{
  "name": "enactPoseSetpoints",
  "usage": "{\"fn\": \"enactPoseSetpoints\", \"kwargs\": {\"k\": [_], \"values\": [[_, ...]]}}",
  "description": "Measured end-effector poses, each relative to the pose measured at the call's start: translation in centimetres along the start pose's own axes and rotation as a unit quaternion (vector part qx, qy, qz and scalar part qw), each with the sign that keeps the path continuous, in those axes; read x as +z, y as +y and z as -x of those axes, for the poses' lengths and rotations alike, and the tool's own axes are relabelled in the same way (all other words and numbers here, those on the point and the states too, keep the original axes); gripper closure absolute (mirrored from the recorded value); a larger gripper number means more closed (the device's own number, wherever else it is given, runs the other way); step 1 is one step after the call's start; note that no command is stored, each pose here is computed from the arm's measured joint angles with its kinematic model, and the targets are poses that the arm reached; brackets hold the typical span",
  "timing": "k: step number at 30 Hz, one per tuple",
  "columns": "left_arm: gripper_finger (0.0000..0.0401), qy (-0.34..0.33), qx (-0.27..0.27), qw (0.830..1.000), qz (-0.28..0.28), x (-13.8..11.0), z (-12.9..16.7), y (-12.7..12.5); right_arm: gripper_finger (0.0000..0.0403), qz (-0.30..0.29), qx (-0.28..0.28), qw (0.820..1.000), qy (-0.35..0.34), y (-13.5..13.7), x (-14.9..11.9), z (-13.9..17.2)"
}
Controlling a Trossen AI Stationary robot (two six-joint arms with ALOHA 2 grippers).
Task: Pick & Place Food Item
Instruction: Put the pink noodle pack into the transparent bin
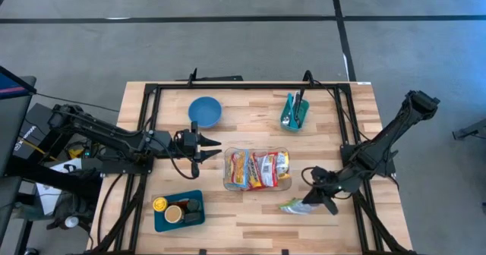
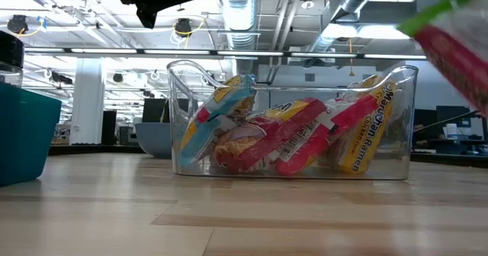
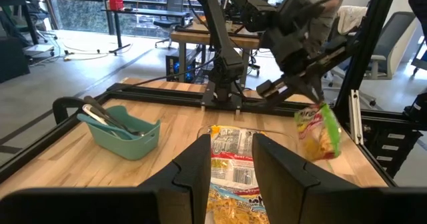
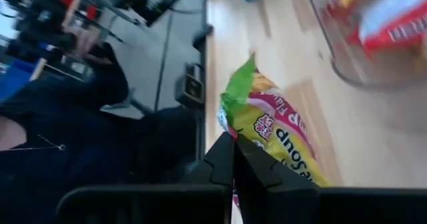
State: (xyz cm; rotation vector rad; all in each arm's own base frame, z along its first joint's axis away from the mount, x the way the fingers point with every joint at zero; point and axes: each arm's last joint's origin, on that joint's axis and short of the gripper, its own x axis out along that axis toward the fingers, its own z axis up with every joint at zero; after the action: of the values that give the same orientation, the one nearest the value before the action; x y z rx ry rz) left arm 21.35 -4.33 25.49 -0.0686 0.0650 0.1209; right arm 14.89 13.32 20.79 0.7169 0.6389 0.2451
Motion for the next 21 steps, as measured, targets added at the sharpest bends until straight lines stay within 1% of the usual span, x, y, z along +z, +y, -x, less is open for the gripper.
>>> {"fn": "enactPoseSetpoints", "kwargs": {"k": [6,9,12,16,21], "values": [[0.0297,-0.012,0.0,1.0,-0.002,0.2,0.0,0.0,0.0403,0.042,0.05,0.997,-0.05,1.1,0.8,0.1],[0.0297,-0.021,-0.001,1.0,0.001,0.4,0.0,0.0,0.0403,0.065,0.081,0.992,-0.078,1.7,1.3,0.2],[0.0297,-0.025,-0.001,1.0,0.002,0.5,0.0,0.0,0.0403,0.085,0.099,0.985,-0.109,2.1,2.0,0.3],[0.0297,-0.025,-0.001,1.0,0.002,0.5,0.0,0.0,0.0403,0.111,0.103,0.977,-0.153,2.1,3.2,0.4],[0.0297,-0.025,-0.001,1.0,0.002,0.5,0.0,0.0,0.0403,0.134,0.082,0.967,-0.198,2.0,5.4,0.5]]}}
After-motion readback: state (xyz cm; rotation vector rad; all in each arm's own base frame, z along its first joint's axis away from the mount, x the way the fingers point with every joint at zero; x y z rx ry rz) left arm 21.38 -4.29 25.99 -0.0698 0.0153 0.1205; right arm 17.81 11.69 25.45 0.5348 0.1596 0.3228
